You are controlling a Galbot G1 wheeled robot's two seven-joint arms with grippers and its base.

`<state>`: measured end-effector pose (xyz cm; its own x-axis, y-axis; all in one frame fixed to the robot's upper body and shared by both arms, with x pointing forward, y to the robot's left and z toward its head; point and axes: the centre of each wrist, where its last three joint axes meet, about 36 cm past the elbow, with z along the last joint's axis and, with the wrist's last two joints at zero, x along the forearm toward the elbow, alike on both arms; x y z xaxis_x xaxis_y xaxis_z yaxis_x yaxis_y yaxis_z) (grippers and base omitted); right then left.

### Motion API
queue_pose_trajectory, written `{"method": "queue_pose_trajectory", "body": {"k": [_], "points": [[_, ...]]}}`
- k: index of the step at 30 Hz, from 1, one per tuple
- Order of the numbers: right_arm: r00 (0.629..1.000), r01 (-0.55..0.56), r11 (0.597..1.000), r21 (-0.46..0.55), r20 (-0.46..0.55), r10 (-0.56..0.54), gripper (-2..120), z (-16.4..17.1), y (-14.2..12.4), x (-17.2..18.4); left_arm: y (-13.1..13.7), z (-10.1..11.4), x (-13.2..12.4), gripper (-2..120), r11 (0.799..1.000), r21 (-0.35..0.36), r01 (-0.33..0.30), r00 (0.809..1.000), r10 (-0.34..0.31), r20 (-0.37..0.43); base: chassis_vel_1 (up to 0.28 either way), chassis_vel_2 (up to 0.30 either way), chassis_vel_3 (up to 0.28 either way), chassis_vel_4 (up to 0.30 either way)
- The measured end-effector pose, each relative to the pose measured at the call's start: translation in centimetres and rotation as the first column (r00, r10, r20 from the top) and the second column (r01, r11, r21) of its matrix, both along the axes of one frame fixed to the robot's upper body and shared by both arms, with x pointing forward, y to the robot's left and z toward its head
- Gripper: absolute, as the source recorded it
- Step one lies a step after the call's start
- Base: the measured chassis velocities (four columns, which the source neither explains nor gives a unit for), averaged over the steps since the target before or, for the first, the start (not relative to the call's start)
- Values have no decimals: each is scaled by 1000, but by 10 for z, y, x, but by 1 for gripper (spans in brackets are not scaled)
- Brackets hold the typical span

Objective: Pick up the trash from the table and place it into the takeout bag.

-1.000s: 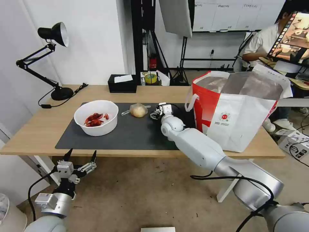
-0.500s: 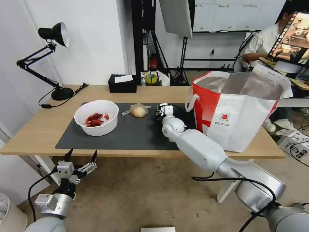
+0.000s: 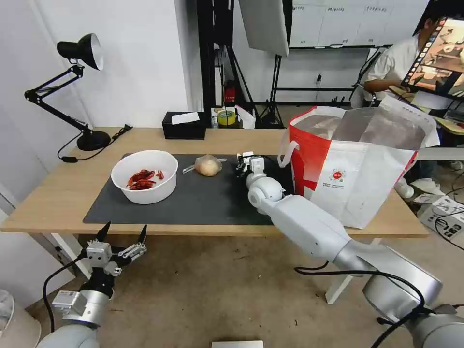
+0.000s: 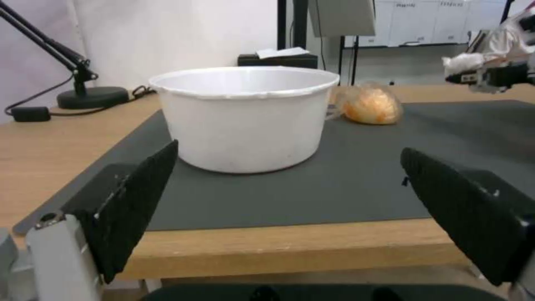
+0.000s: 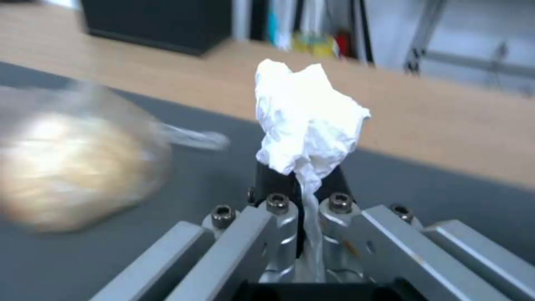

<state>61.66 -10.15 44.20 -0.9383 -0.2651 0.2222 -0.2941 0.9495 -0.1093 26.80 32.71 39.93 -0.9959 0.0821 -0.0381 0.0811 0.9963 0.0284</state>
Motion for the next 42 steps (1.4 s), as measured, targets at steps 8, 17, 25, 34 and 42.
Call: {"method": "queue_pose_trajectory", "body": {"k": [8,17,25,34,42], "points": [[978,-148,989,19,152,144,0,7,-23,-59,-1,0,-1,100,1000,-2,1,1000,-1,1,0,0,0,0],[929,-245,962,119,311,198,0,34,-63,-108,-6,-1,-1,100,1000,-6,10,1000,-10,0,0,0,0,0],[877,-153,976,158,477,60,0,78,-95,-126,-9,0,3,100,1000,-7,24,1000,-23,8,0,0,0,0],[806,145,964,222,538,-246,0,112,-114,-128,-14,1,4,100,999,-8,35,999,-35,7,0,0,0,0],[746,441,861,253,430,-508,0,125,-119,-113,-15,2,3,100,999,-7,40,999,-40,4,0,0,0,0]]}}
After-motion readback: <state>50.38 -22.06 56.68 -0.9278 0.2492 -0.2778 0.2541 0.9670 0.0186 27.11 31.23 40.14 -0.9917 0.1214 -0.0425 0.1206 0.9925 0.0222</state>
